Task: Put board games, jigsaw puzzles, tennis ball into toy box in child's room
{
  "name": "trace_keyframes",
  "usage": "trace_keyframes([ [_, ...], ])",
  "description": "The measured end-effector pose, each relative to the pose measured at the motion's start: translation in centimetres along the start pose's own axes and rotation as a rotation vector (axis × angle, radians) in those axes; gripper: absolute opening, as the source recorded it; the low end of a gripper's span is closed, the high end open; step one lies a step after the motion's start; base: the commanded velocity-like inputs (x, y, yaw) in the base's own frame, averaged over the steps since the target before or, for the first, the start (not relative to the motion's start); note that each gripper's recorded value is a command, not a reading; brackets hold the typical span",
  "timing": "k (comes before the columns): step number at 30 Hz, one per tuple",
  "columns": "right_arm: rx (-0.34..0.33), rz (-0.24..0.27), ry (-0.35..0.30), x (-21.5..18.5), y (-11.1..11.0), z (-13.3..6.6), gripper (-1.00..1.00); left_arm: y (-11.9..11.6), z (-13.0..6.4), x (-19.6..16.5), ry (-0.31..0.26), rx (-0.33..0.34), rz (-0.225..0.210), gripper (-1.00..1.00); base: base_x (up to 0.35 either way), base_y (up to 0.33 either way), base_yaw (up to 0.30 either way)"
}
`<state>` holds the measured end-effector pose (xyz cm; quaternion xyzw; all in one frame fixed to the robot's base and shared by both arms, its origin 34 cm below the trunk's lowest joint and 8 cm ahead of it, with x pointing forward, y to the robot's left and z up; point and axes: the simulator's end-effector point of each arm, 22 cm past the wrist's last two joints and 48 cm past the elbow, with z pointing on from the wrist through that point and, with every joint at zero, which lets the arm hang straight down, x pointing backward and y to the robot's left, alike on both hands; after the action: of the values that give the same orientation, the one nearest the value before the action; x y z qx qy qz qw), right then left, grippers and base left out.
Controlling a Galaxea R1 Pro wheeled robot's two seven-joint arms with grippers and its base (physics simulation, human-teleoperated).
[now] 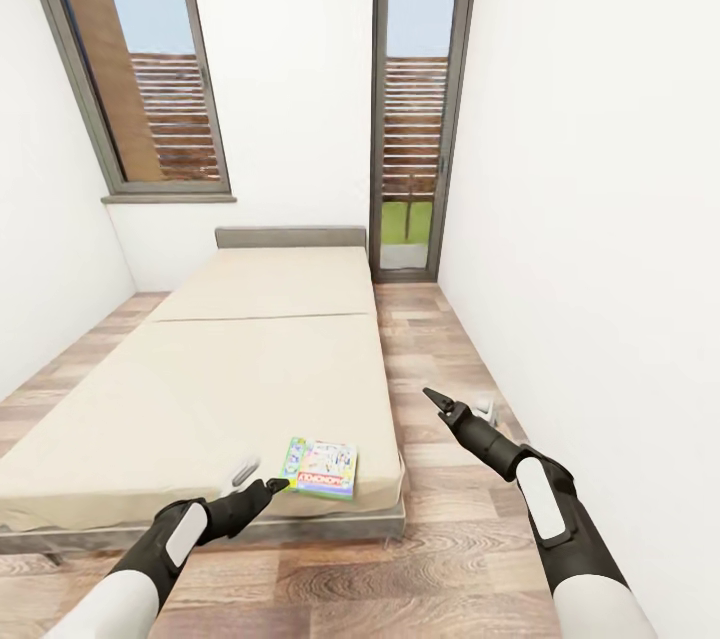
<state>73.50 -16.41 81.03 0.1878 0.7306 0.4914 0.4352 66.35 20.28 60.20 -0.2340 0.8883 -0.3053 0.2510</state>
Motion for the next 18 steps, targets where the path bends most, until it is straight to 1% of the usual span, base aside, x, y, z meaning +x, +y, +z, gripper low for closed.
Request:
trace_keyframes([
  [18, -0.001, 0.001, -0.002, 1.6, -2.9, 0.2, 1.00, 1.3, 2.4, 1.6, 0.007, 0.022, 0.002, 1.00, 0.000, 0.000, 0.000],
])
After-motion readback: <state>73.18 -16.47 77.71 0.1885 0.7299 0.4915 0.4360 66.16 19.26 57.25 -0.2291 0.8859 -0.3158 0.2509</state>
